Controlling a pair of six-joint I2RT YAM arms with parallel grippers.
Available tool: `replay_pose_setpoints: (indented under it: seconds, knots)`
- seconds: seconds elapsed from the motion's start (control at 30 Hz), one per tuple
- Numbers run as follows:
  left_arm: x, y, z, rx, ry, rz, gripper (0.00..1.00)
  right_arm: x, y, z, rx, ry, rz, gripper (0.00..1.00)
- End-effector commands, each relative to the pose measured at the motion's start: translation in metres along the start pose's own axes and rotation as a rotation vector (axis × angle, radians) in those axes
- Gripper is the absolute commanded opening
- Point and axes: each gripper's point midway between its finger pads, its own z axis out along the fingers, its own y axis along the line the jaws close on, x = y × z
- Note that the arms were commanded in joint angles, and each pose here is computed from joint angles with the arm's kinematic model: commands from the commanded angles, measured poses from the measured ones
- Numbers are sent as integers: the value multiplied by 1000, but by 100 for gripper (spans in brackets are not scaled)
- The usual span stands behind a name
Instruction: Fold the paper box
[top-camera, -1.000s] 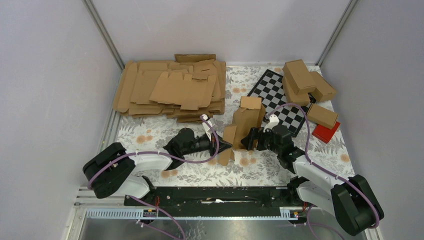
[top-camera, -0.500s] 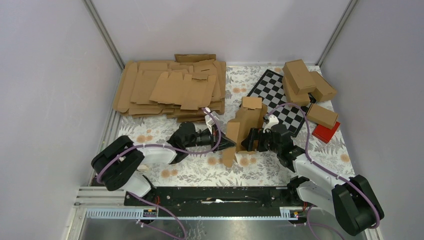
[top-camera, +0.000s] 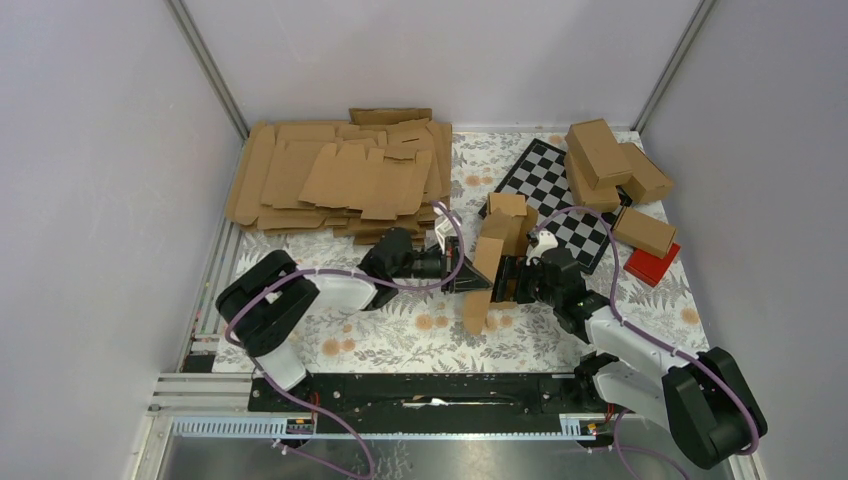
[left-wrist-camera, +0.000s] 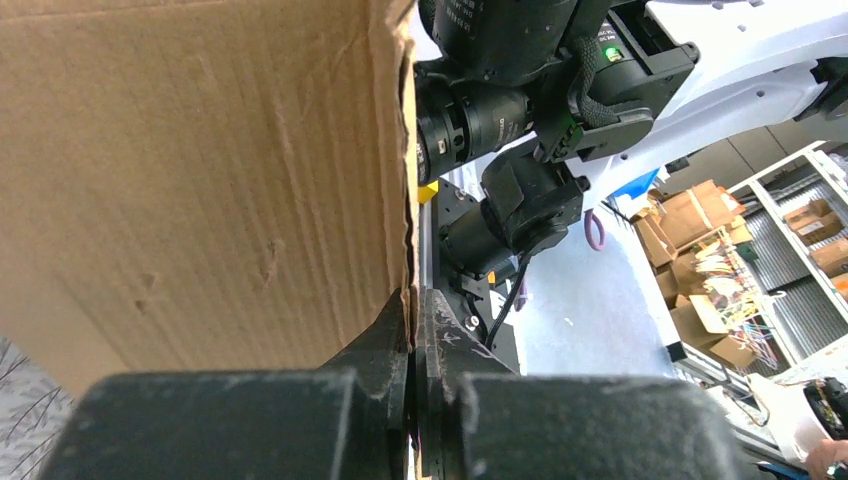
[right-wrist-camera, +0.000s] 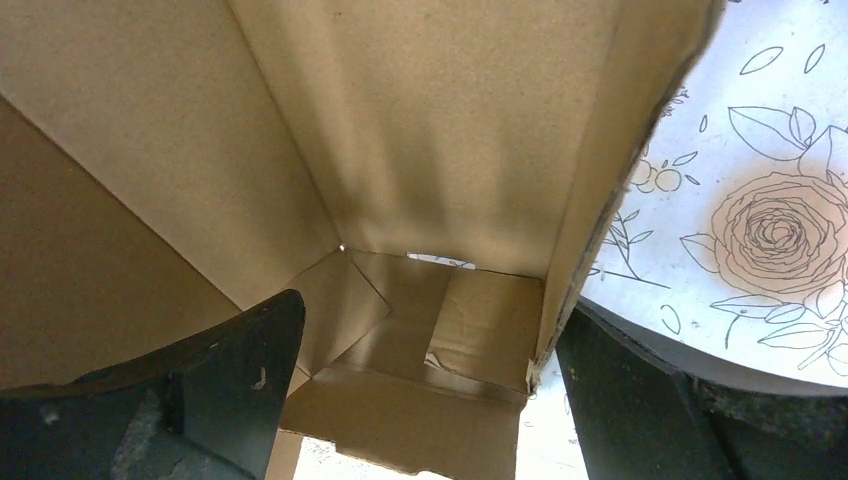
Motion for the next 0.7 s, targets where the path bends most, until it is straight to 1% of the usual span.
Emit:
replay_pose_setpoints:
  seconds: [0.0,0.17,0.3,0.4,0.47,0.67]
  knots:
    - [-6,-17,19,100,11,12,0,-13,18,1,-55,-12,6,100]
    - [-6,-19,31,126,19,-4,0,-12,16,4,-45,-2,12,100]
    - [-8,-23,32,151,11,-12,0,-11,14,5,-36,2,15,99]
    - [-7,-18,35,142,11,-28,0,-11,15,7,-43,7,16,99]
    - [-7,-14,39,139,10,-49,0,-11,16,8,-52,7,23,98]
    - [-2,-11,49,199,5,-129,0,-9,14,11,-42,11,38,95]
